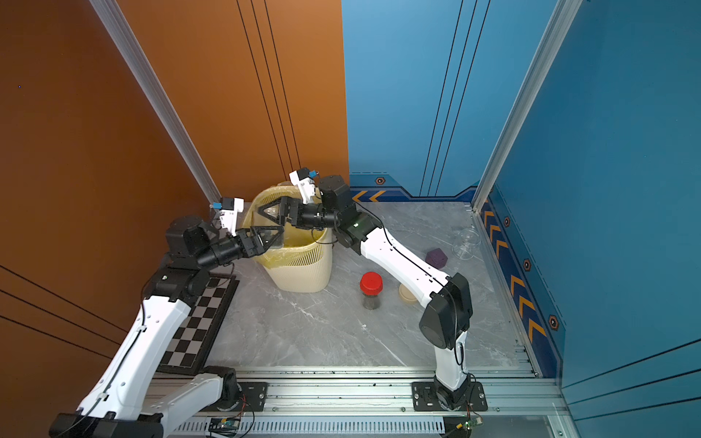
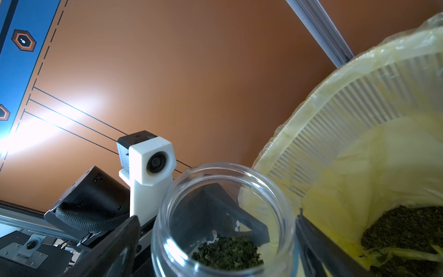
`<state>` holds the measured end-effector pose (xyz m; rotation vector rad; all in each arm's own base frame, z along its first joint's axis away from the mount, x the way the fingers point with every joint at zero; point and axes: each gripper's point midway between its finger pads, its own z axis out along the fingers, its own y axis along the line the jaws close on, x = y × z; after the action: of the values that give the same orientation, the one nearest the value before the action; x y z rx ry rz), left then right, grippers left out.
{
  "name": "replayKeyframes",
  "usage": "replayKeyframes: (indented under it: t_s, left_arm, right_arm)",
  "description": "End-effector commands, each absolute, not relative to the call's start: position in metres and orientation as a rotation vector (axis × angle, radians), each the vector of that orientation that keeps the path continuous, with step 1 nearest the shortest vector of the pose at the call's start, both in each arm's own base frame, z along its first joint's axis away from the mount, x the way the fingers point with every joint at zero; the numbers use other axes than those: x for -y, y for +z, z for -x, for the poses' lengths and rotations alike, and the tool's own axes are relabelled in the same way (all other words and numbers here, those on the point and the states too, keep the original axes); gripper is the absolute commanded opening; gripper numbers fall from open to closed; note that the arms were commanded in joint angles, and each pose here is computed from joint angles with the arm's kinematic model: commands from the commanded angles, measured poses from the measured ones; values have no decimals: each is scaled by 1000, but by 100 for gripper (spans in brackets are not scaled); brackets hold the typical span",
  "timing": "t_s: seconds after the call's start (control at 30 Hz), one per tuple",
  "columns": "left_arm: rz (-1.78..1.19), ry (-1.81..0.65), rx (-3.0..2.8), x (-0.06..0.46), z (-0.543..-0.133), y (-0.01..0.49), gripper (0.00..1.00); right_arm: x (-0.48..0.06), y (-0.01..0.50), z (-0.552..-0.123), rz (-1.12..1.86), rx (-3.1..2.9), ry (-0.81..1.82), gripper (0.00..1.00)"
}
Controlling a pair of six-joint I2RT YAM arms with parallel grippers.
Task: Empty moldy tea leaves from jars
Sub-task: Pour the moldy tea leaves from the jar into the trash bin.
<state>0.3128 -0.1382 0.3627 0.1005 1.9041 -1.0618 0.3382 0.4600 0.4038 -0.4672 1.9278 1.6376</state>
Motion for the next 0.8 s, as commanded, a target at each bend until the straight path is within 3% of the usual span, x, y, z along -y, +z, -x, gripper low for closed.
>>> replayKeyframes:
  t_s: [0.0,0.43,0.77]
  left_arm:
    - [-158,-1076,-1839,140,-308,385,58]
    - [-186,-1134,-1839,148,-303,392,58]
    - [-194,-1179,-1859,155,-298,396,58]
  right_arm:
    - [-462,412,-333,510,-1901,1636,100]
    - [-462,415,-338,508,-1892,1625,100]
    - [-465,407,-339,544,-1933,1518,92]
